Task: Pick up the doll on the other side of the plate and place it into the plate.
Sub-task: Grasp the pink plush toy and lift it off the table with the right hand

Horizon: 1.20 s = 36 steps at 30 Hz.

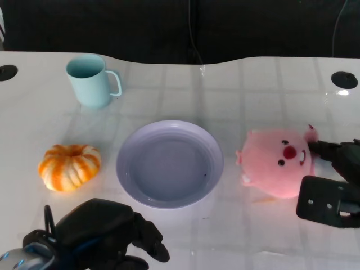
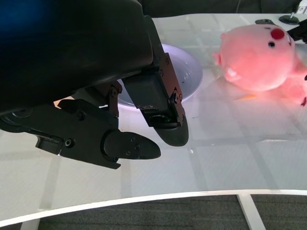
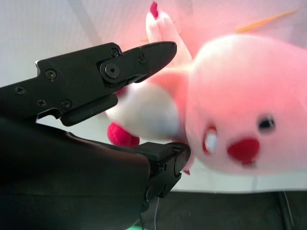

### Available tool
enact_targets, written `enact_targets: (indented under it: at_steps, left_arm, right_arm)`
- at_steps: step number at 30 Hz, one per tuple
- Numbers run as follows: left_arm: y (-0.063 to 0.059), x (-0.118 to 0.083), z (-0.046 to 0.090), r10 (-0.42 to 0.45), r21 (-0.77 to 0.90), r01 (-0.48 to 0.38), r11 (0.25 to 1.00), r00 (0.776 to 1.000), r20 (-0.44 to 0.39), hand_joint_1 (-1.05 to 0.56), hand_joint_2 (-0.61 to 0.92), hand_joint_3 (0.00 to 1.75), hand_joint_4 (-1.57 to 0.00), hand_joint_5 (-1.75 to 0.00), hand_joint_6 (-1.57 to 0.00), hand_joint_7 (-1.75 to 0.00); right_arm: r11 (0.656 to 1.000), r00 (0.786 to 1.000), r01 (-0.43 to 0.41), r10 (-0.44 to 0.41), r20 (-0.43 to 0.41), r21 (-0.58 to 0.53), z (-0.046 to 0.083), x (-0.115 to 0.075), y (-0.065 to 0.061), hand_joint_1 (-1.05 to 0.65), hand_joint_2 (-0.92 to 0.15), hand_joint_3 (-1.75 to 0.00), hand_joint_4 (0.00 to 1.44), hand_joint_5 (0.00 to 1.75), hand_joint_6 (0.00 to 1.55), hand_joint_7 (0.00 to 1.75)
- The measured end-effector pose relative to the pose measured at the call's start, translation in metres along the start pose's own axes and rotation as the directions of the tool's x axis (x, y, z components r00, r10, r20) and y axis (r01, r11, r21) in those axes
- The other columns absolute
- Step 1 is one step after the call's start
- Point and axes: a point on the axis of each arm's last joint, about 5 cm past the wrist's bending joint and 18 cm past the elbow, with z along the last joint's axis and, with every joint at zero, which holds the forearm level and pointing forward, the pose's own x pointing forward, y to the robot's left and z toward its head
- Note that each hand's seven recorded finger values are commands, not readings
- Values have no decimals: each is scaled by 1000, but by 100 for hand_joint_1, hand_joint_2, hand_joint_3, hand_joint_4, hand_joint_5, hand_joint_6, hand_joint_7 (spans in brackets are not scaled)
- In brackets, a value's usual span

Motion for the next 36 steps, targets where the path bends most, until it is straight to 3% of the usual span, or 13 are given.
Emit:
enact_targets:
  at_steps: [6, 12, 14, 18, 20, 23, 25, 26, 29, 30, 31, 33, 36]
  left_arm:
    - [-4, -10, 5, 1, -5, -1, 1000, 1000, 3, -23, 92, 25, -73, -135, -109, -1]
    - [-5, -19, 10, 11, -21, -11, 1000, 1000, 8, -24, 92, 27, -72, -135, -110, -2]
    - [-4, -20, 10, 12, -24, -12, 1000, 1000, 1, -23, 92, 26, -71, -140, -111, -2]
    - [-3, -19, 10, 16, -29, -16, 999, 1000, -10, -25, 92, 28, -70, -141, -110, -2]
    - [-3, -19, 10, 10, -28, -11, 1000, 1000, -15, -25, 92, 29, -70, -140, -110, -2]
    - [-2, -19, 10, 4, -29, -5, 1000, 1000, -17, -24, 92, 28, -71, -141, -111, -2]
    - [-1, -20, 10, 8, -31, -8, 999, 1000, -14, -24, 92, 27, -71, -140, -110, -2]
    - [-1, -20, 10, 8, -33, -9, 999, 1000, -12, -24, 92, 28, -71, -139, -110, -2]
    - [0, -20, 10, -4, -29, 3, 1000, 1000, -15, -25, 92, 28, -70, -137, -110, -2]
    - [0, -20, 10, -8, -28, 7, 1000, 1000, -17, -25, 92, 28, -70, -137, -110, -2]
    - [1, -20, 10, -8, -27, 7, 1000, 1000, -16, -24, 92, 28, -71, -137, -110, -2]
    - [2, -20, 11, -5, -24, 4, 1000, 1000, -13, -24, 92, 28, -71, -136, -110, -2]
    - [2, -19, 11, -3, -16, 3, 1000, 1000, 0, -24, 92, 26, -71, -140, -110, -2]
  right_arm:
    - [997, 999, -53, 53, -2, -64, 5, 21, 0, -69, -92, -4, 26, 13, 38, 2]
    - [991, 996, -91, 90, -16, -99, 10, 34, -5, -64, -92, -6, 43, 9, 50, 3]
    - [993, 997, -77, 76, -10, -95, 11, 37, -4, -54, -92, -4, 57, 8, 65, 4]
    - [999, 999, 16, -16, 31, -27, 10, 41, 8, -25, -92, -6, 103, 21, 106, 14]
    - [997, 995, 80, -79, 57, -3, 10, 42, 13, -20, -92, -8, 113, 27, 117, 16]
    - [988, 984, 154, -155, 93, 15, 12, 41, 18, -21, -92, -7, 87, 131, 126, 19]
    - [982, 976, 185, -187, 111, 27, 14, 39, 22, -20, -92, -8, 80, 160, 112, 54]
    - [981, 974, 193, -196, 118, 35, 15, 39, 23, -20, -90, -14, 80, 169, 96, 92]
    - [978, 970, 202, -208, 125, 58, 16, 38, 23, -21, -86, -26, 76, 174, 79, 137]
    - [976, 968, 207, -214, 127, 65, 17, 37, 23, -21, -81, -34, 76, 172, 80, 135]
    - [975, 967, 211, -219, 128, 71, 17, 36, 23, -21, -69, -60, 76, 174, 76, 146]
    - [972, 965, 219, -229, 131, 82, 18, 35, 23, -19, -53, -91, 80, 174, 71, 164]
    - [963, 956, 249, -262, 136, 102, 19, 34, 20, -20, -41, -119, 87, 175, 73, 173]
